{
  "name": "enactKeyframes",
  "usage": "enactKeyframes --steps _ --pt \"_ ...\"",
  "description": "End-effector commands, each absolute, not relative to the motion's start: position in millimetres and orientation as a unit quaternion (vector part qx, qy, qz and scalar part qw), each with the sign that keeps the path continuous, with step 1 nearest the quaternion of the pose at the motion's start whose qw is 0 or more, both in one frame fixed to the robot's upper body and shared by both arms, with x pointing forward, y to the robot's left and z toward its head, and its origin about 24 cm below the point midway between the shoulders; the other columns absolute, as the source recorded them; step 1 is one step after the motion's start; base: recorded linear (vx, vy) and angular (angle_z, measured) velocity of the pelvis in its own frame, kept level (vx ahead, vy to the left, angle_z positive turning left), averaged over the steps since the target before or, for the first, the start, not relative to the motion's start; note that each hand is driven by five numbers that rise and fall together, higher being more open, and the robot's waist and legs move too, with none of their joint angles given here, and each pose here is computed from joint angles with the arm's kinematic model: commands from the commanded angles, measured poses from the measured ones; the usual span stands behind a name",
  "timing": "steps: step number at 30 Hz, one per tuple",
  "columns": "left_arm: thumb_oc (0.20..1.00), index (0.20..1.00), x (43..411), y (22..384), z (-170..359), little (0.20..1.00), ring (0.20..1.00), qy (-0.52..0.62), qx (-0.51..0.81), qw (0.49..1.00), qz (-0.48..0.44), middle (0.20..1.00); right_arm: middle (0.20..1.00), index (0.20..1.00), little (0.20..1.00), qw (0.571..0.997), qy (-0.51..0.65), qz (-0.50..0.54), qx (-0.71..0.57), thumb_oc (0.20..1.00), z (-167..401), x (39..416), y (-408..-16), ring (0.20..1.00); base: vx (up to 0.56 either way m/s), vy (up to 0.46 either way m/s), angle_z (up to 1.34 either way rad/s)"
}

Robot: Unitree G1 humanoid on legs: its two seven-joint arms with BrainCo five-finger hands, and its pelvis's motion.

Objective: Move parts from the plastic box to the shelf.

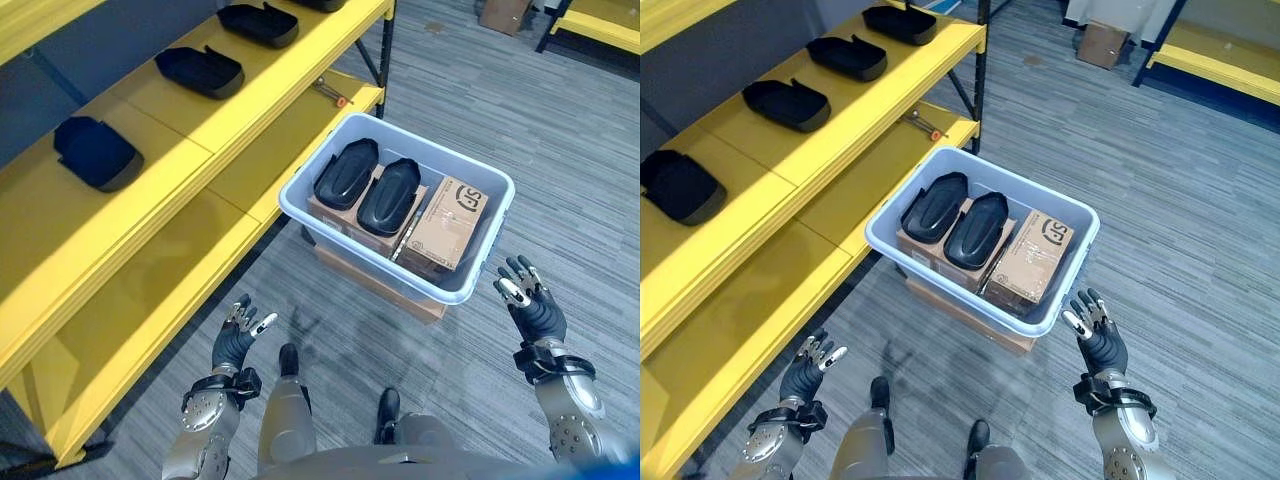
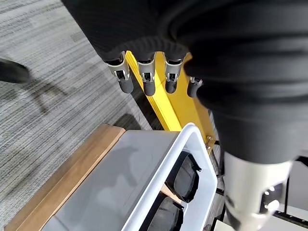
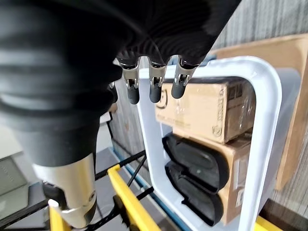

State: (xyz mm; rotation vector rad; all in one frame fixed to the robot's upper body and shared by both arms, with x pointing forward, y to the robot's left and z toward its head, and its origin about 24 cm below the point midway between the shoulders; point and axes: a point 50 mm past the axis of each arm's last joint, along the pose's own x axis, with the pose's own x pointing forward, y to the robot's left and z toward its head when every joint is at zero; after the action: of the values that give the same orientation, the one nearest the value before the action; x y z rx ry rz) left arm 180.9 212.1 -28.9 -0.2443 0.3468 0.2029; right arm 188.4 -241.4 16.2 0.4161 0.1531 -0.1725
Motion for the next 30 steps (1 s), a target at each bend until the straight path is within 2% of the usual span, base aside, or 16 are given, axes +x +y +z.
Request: enactKeyframes --steps 1,6,10,19,25,30 --pt "1.000 1.000 178.1 226.5 -8.4 1.000 1.000 0.110 -0.116 0.979 0.124 1.000 1.000 1.000 1.000 0.983 0.018 -0.066 0.171 1.000 40.0 193.6 -245.6 1.000 0.31 0.289 -0.62" --pt "1.000 1.000 184.2 228.4 -3.1 1.000 1.000 0.103 -0.094 0.985 0.103 1.000 1.000 1.000 1.000 0.979 0.025 -0.052 0.195 1.000 35.5 192.6 -235.8 1.000 0.21 0.270 -0.95" --pt "1.000 1.000 194.1 236.5 9.2 1.000 1.000 0.085 -0.062 0.990 0.093 1.000 1.000 1.000 1.000 0.979 0.018 -0.026 0.203 1.000 39.8 202.3 -224.3 1.000 0.05 0.210 -0.24" --pt "1.000 1.000 202.7 238.7 14.0 1.000 1.000 0.083 -0.022 0.993 0.076 1.000 1.000 1.000 1.000 0.979 0.013 -0.018 0.202 1.000 42.2 199.6 -221.2 1.000 0.10 0.158 -0.03" --pt "1.000 1.000 209.2 246.4 22.4 1.000 1.000 0.066 -0.003 0.994 0.087 1.000 1.000 1.000 1.000 0.977 0.012 0.015 0.213 1.000 42.0 206.4 -203.4 1.000 0.03 0.170 -0.13" --pt "1.000 1.000 197.8 253.5 14.5 1.000 1.000 0.076 -0.029 0.990 0.115 1.000 1.000 1.000 1.000 0.980 0.043 0.040 0.190 1.000 33.6 206.3 -195.9 1.000 0.17 0.030 -1.13"
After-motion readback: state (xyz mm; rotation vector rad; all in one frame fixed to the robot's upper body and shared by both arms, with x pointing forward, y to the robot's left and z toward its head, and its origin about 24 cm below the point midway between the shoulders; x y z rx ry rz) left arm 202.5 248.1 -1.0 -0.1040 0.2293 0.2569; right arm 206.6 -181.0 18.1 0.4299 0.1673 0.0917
